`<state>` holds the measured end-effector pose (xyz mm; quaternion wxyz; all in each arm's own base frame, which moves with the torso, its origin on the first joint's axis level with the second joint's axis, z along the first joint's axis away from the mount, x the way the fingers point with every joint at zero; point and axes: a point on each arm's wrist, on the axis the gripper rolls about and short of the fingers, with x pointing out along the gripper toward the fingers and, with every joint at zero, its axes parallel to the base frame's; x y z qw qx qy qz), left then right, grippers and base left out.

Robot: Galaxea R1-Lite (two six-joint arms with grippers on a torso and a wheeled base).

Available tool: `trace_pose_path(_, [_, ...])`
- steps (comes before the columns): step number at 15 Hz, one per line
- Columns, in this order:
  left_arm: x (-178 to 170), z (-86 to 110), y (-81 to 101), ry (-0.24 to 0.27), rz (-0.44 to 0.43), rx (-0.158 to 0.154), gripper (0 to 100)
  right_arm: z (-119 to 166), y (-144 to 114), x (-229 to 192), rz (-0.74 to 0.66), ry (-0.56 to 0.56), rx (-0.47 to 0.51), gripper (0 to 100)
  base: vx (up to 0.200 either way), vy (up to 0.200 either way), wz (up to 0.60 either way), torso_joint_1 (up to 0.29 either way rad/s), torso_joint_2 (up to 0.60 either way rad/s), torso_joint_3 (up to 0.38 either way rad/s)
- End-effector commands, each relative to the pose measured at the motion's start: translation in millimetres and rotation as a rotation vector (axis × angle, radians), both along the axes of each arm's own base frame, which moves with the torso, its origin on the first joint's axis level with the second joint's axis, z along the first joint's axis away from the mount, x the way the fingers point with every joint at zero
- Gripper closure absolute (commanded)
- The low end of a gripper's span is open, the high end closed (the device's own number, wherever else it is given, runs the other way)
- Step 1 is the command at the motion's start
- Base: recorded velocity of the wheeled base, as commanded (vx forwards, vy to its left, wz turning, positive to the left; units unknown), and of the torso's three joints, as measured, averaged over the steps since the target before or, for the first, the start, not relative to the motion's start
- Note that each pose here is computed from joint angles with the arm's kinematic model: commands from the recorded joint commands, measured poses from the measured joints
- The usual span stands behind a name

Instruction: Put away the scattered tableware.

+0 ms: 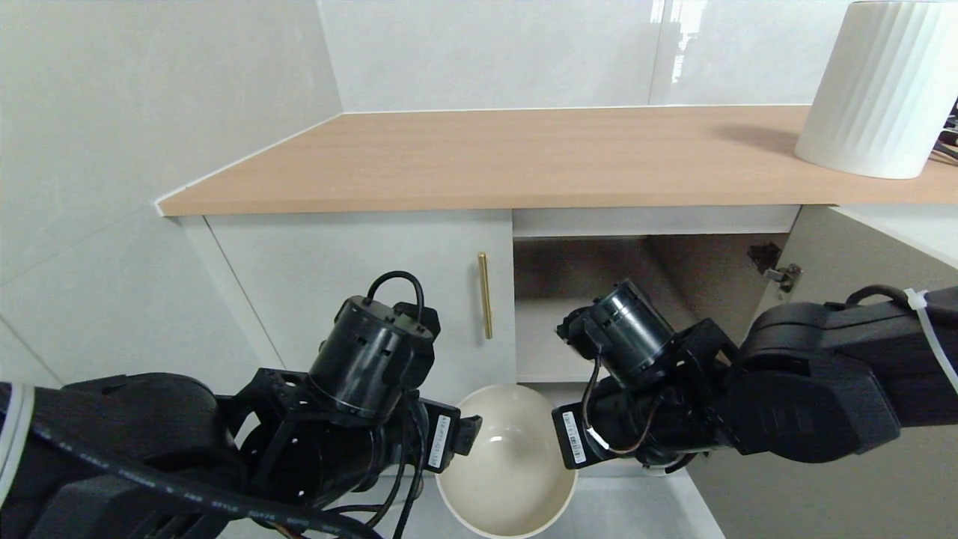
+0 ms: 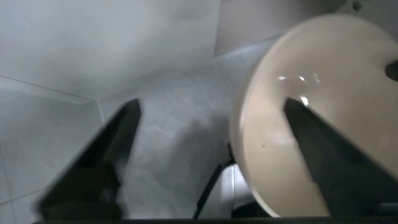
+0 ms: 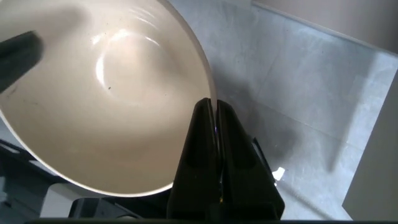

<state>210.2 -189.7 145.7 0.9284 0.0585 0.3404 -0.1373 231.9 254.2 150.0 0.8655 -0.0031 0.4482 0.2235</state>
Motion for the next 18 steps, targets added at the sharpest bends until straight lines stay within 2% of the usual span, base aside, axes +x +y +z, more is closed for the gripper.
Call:
trace_pose_path(1, [-1.2, 6.1, 2.8, -0.020, 0.007, -0.017, 0, -2.5, -1.6, 5.7, -0.046, 0.010, 0.010, 100, 0.000, 0.000, 0.00, 0.000, 0.00, 0.000])
trace_pose_path(5, [1.8, 5.7, 5.9, -0.018, 0.025, -0.020, 0, -17.5, -20.0, 70.6, -0.370, -0.020, 0.052, 100, 0.000, 0.000, 0.00, 0.000, 0.00, 0.000])
trace_pose_path(9, [2.4, 5.7, 6.5, -0.018, 0.028, -0.020, 0, -13.2, -49.1, 106.5, -0.532, -0.061, 0.119, 100, 0.000, 0.000, 0.00, 0.000, 0.00, 0.000])
trace_pose_path(11, [3.0, 5.7, 7.2, -0.018, 0.031, -0.020, 0, -22.7, -60.6, 124.7, -0.618, -0.091, 0.128, 100, 0.000, 0.000, 0.00, 0.000, 0.00, 0.000])
trace_pose_path(14, [3.0, 5.7, 7.2, -0.016, 0.036, -0.025, 0, -40.2, -76.8, 143.6, -0.685, -0.113, 0.123, 100, 0.000, 0.000, 0.00, 0.000, 0.00, 0.000])
trace_pose_path(18, [3.1, 6.0, 7.0, -0.017, 0.038, -0.029, 0, -47.2, -84.6, 155.1, -0.728, -0.154, 0.137, 100, 0.000, 0.000, 0.00, 0.000, 0.00, 0.000])
